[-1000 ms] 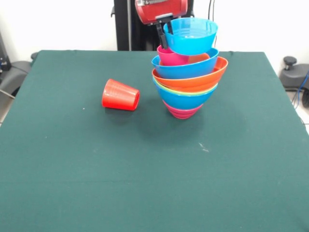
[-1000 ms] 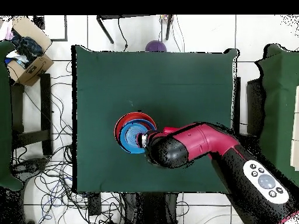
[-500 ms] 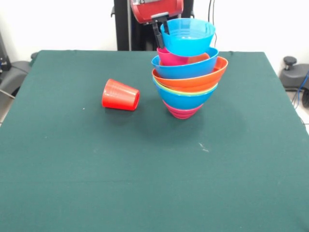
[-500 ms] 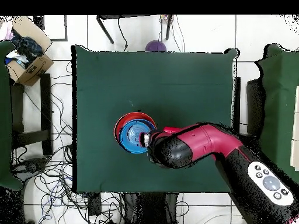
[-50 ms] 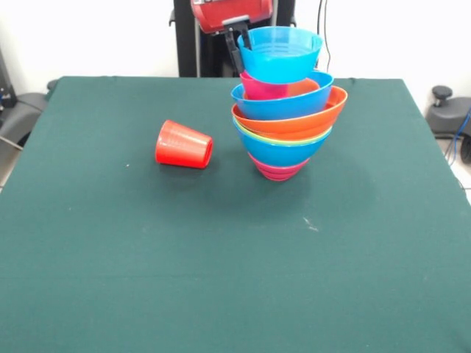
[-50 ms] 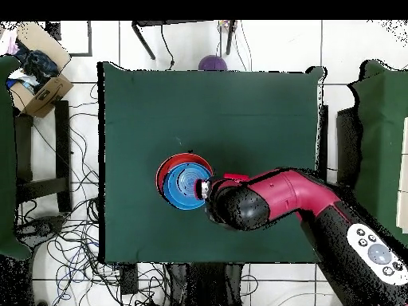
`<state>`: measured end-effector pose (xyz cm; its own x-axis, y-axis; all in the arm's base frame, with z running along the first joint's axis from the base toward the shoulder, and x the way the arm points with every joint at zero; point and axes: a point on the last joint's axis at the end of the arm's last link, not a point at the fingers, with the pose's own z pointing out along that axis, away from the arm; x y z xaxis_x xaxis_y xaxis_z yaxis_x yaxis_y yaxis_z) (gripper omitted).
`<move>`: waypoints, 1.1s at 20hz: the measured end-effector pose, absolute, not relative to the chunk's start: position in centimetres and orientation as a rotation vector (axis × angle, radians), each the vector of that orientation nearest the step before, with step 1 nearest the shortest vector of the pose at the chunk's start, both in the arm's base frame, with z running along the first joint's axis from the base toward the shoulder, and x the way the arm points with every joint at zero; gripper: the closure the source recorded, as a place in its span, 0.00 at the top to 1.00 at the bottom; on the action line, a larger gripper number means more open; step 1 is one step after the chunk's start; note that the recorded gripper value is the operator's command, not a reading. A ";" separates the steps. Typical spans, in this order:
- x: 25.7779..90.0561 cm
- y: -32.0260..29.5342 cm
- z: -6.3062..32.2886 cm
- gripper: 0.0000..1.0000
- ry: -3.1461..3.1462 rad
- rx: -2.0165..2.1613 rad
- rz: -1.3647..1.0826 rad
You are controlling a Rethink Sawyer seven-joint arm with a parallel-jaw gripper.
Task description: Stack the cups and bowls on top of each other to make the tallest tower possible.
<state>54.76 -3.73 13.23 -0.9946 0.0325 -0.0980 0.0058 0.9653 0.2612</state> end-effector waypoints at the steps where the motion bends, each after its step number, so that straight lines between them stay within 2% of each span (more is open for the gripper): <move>1: 54.8 -3.9 13.3 0.00 3.012 0.033 0.401; 22: 54.4 -3.9 12.6 0.00 3.018 0.040 0.433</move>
